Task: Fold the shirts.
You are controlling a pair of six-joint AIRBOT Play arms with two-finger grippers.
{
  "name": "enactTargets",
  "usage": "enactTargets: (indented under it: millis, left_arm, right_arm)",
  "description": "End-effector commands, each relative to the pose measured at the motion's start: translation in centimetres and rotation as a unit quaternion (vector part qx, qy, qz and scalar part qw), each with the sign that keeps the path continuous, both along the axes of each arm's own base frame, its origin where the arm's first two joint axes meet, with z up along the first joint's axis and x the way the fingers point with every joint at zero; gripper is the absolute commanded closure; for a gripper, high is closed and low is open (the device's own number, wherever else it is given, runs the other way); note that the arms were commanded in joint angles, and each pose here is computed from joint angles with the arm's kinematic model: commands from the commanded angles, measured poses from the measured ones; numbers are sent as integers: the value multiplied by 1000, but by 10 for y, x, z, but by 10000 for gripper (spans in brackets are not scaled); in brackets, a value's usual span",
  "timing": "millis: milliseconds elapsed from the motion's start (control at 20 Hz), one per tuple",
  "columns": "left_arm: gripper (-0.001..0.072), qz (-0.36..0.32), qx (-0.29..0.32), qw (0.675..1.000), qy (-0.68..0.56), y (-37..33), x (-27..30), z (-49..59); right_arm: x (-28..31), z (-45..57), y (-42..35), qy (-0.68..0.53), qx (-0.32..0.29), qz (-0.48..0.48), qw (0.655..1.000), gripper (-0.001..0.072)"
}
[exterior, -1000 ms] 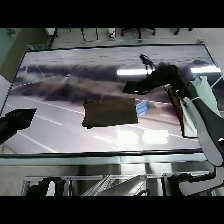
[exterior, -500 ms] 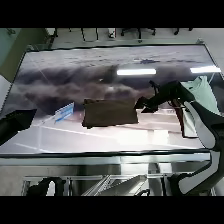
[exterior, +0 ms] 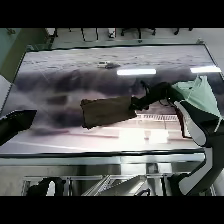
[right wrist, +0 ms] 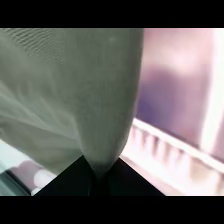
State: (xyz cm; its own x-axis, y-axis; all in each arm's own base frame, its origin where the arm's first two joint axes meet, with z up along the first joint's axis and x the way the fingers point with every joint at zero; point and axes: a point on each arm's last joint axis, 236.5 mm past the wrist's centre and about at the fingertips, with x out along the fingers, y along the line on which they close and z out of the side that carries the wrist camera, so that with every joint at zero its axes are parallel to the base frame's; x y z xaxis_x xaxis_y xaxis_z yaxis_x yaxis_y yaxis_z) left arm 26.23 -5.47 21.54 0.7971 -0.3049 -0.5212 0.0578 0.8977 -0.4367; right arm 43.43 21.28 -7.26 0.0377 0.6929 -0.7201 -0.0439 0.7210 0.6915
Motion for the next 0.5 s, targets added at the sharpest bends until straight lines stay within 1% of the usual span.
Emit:
enactTargets:
  millis: [0, 150, 250, 350, 450]
  left_arm:
    - [694, 0, 0, 1000, 0, 0, 0, 0]
    - [694, 1, 0, 1000, -1, 0, 0, 0]
    - [694, 1, 0, 1000, -1, 0, 0, 0]
    - [694, 1, 0, 1000, -1, 0, 0, 0]
    - [694, 1, 0, 1000, -1, 0, 0, 0]
  right_arm:
    - [48, 76, -9, -103, 17, -22, 994, 687]
    - [98, 170, -63, -200, 24, -92, 975, 687]
    - [123, 225, -119, -248, 24, -157, 956, 687]
    - [135, 262, -182, -272, 21, -225, 935, 687]
    - [134, 280, -242, -272, 19, -289, 918, 687]
